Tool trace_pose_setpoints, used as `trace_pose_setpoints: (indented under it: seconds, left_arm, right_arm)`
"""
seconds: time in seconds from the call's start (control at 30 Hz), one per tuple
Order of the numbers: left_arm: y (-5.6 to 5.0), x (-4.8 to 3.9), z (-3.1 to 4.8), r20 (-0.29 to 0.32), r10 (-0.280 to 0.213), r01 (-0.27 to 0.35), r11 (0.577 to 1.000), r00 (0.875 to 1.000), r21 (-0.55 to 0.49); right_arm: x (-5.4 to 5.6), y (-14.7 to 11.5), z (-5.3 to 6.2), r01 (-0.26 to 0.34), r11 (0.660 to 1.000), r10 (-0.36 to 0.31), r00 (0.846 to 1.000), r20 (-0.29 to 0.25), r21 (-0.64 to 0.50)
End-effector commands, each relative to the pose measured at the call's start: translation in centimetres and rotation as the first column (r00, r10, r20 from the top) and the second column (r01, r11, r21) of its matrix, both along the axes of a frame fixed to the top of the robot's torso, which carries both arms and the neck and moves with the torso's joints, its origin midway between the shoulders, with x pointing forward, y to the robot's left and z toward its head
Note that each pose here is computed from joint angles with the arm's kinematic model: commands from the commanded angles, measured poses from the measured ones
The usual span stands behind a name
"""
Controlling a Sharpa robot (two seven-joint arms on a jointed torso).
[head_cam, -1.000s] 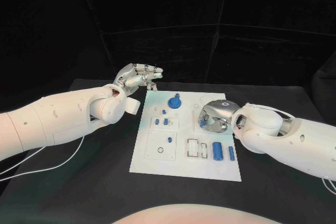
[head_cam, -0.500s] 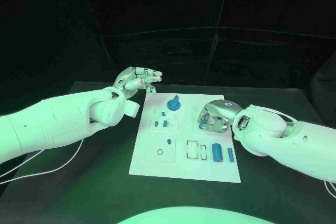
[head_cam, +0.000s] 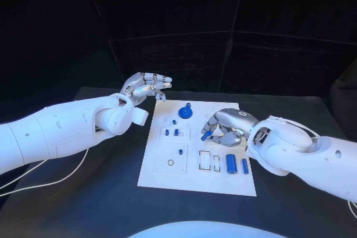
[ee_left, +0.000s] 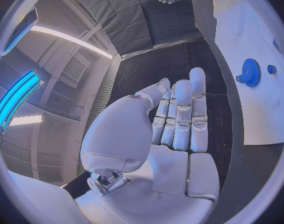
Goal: Assemble the parts on the task board
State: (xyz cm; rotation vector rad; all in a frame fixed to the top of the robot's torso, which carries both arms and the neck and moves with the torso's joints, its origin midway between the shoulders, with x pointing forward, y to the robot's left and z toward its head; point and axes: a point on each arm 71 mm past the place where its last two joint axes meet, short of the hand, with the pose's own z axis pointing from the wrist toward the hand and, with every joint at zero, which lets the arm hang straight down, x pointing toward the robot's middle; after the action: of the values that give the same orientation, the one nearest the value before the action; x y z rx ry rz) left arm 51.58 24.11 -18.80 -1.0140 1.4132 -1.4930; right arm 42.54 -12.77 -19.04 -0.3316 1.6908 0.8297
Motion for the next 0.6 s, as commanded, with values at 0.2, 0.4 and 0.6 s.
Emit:
trace_pose_setpoints:
  seconds: [0.2, 0.4, 0.6]
  left_arm:
    - [-0.5, 0.07, 0.24, 0.018, -0.019, 0.020, 1.000, 1.000, -0.016]
    - [-0.9, 0.10, 0.26, 0.020, -0.027, 0.028, 0.999, 0.999, -0.020]
    - [-1.2, 0.15, 0.25, 0.020, -0.029, 0.030, 0.999, 0.999, -0.020]
  right_arm:
    - [-0.8, 4.6, 0.4, -0.128, 0.990, 0.128, 0.992, -0.002, 0.064]
    - [-1.3, 7.4, -0.9, -0.191, 0.981, 0.191, 0.981, -0.016, 0.024]
    - [-2.1, 8.9, -2.6, -0.225, 0.974, 0.225, 0.974, -0.023, -0.004]
